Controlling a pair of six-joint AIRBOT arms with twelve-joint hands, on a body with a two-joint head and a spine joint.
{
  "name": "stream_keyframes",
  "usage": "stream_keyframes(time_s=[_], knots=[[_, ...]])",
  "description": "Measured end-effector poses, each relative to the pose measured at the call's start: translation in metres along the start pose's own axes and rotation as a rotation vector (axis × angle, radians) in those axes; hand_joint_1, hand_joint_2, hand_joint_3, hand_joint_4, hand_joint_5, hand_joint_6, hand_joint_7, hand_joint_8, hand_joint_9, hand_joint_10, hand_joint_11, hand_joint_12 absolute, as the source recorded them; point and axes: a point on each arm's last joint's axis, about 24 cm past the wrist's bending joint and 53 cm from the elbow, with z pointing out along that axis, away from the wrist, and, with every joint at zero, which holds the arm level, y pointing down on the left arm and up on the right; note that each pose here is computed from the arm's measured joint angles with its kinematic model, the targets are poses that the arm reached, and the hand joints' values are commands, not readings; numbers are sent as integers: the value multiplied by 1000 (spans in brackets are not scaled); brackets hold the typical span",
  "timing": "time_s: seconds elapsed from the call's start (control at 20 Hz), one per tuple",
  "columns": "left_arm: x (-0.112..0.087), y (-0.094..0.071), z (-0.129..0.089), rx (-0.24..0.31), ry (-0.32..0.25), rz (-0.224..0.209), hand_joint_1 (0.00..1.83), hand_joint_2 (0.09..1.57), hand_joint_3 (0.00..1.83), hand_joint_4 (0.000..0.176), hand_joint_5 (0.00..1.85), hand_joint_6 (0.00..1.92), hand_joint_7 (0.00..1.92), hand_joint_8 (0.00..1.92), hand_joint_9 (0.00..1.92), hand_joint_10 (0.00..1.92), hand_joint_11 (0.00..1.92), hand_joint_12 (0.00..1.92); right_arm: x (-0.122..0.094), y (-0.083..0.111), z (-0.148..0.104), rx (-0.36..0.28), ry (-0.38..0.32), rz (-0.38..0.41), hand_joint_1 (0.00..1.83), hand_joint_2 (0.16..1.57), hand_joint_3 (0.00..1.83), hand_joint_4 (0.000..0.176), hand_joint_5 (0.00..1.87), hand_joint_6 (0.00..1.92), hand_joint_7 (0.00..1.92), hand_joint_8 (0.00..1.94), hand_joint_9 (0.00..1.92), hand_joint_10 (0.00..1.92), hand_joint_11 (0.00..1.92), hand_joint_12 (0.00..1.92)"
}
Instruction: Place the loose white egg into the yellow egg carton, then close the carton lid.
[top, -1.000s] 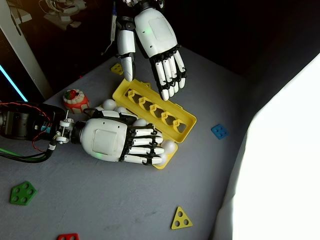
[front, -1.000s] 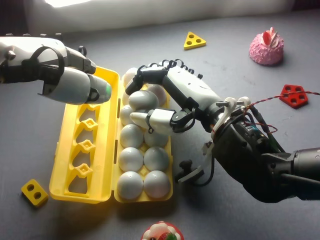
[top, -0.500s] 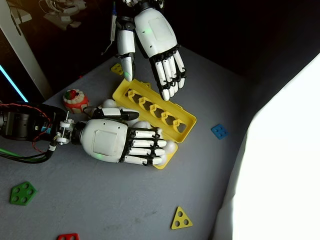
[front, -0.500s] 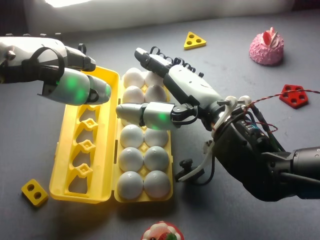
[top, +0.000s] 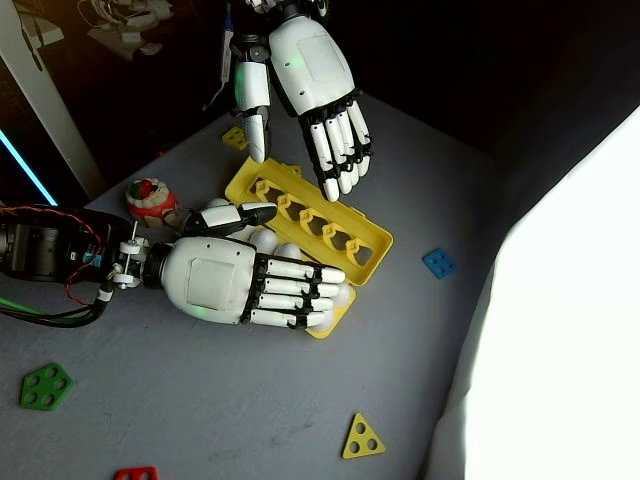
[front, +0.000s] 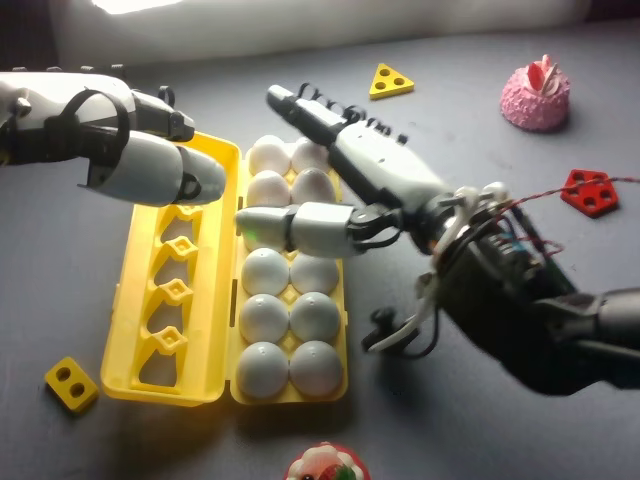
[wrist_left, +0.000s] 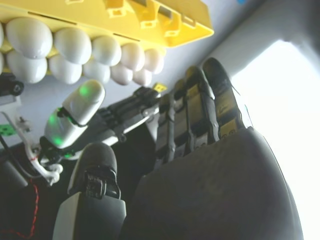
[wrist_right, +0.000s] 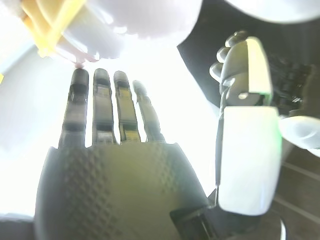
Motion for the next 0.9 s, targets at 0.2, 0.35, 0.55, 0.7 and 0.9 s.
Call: stream_keyframes(time_s=[0.2,0.35,0.55,0.7,0.9], knots=[[-3,1,2,0,-4,-134,150,1320,0,38,168,7,158,2,190,2,0,362,-58,25,-1,-16,-57,-45,675,943,7,3,78,13,145,6,132,6,0,362],[-5,1,3,7,-4,-238,109,1333,3,32,160,2,125,3,154,0,0,368,-87,42,-14,-17,-62,-83,651,947,6,6,87,11,143,2,102,11,0,196],[-10,14,7,-24,-18,-360,113,1318,0,48,183,6,167,9,200,13,0,484,-93,32,-31,68,33,-177,680,941,0,0,109,8,155,6,131,19,0,404],[-16,25,9,-57,-39,-441,52,1330,0,25,205,11,208,6,226,6,0,548,-107,31,-48,114,73,-250,676,938,0,4,86,7,180,6,133,14,0,287],[-18,40,10,-107,-60,-552,146,1300,0,32,276,13,292,11,331,23,0,733,-132,30,-71,186,113,-362,679,950,3,0,85,5,188,2,137,9,0,337]])
